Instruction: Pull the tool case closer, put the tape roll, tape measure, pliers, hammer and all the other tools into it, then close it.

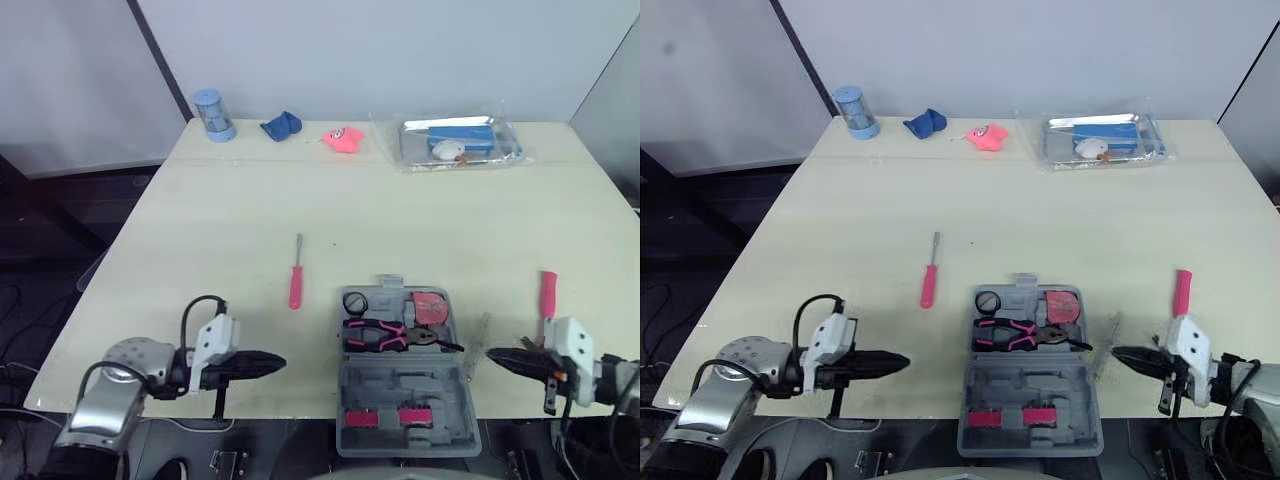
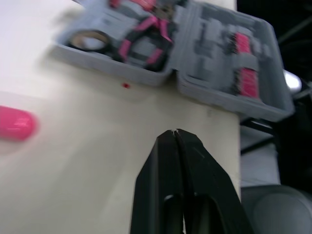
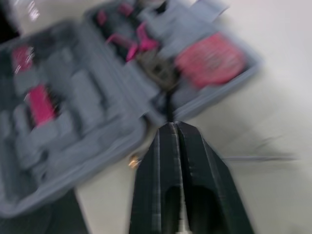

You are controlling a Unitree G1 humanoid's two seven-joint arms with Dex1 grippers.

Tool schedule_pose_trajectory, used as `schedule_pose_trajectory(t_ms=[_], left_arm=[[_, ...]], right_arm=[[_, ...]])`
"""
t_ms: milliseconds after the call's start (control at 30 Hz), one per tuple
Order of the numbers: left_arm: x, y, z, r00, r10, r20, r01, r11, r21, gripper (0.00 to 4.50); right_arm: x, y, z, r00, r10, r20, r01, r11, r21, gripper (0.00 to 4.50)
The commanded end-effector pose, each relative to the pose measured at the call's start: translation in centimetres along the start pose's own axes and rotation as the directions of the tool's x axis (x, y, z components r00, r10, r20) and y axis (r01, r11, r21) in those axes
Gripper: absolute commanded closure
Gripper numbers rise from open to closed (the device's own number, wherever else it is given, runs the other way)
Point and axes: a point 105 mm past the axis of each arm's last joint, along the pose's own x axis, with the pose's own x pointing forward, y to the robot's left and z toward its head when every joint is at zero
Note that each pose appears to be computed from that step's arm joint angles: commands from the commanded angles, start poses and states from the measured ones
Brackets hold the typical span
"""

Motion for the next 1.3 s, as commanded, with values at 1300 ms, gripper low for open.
schedule_pose_trajectory(t_ms=[1300], left_arm=[[7.6, 1.7, 1.0, 0.991, -0.133, 0.005, 0.132, 0.987, 0.097, 4.50]], right_arm=[[5.1, -0.9, 0.4, 0.990, 0.119, -0.070, -0.130, 0.973, -0.190, 4.44]])
